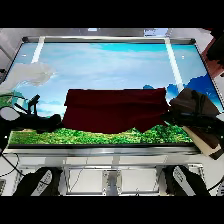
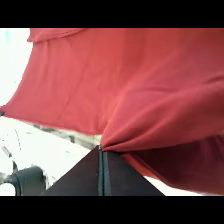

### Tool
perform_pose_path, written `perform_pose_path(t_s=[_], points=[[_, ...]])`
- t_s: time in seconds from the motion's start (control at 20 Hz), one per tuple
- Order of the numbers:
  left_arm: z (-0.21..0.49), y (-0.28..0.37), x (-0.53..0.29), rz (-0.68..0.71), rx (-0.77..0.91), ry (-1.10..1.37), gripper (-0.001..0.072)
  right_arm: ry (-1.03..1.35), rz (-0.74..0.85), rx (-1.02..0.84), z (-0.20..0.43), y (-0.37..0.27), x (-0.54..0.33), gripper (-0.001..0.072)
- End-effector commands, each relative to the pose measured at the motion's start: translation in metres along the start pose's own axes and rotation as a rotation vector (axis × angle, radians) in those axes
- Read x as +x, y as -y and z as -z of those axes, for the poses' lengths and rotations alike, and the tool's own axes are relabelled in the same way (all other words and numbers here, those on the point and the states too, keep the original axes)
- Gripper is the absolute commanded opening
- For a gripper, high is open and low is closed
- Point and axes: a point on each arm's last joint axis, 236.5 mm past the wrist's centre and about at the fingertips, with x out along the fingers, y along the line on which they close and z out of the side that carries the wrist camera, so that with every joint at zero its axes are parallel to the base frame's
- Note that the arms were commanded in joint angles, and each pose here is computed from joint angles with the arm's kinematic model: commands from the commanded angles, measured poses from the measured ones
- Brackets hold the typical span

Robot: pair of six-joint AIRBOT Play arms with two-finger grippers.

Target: Fold the shirts.

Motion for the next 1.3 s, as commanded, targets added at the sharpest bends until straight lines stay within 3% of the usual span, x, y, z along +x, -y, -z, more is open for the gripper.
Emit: perform_pose_path(t_s=[0.0,0.2,0.45,0.65,0.9,1.25], points=[[0.026,0.004,-0.021,-0.026,0.084,-0.047,0.0012,-0.058,0.032,-0.032,0.018,-0.019,-0.017,0.0022],[0.024,-0.029,-0.032,-0.184,0.109,-0.017,0.0012,-0.075,0.138,-0.025,0.034,-0.009,-0.026,0.0021],[-0.039,-0.025,-0.047,-0.2,0.105,0.243,0.0011,-0.057,0.221,0.001,0.036,0.004,-0.032,0.0021],[-0.08,-0.019,-0.034,-0.143,0.074,0.316,0.0011,0.124,0.241,0.023,-0.011,0.015,-0.032,0.002],[-0.143,-0.004,-0.016,-0.135,0.114,0.357,0.001,0.049,0.218,-0.001,-0.034,0.021,0.024,0.002],[-0.202,-0.015,-0.002,-0.22,0.146,0.37,0.001,0.167,0.285,-0.069,-0.154,0.029,0.057,0.0019]])
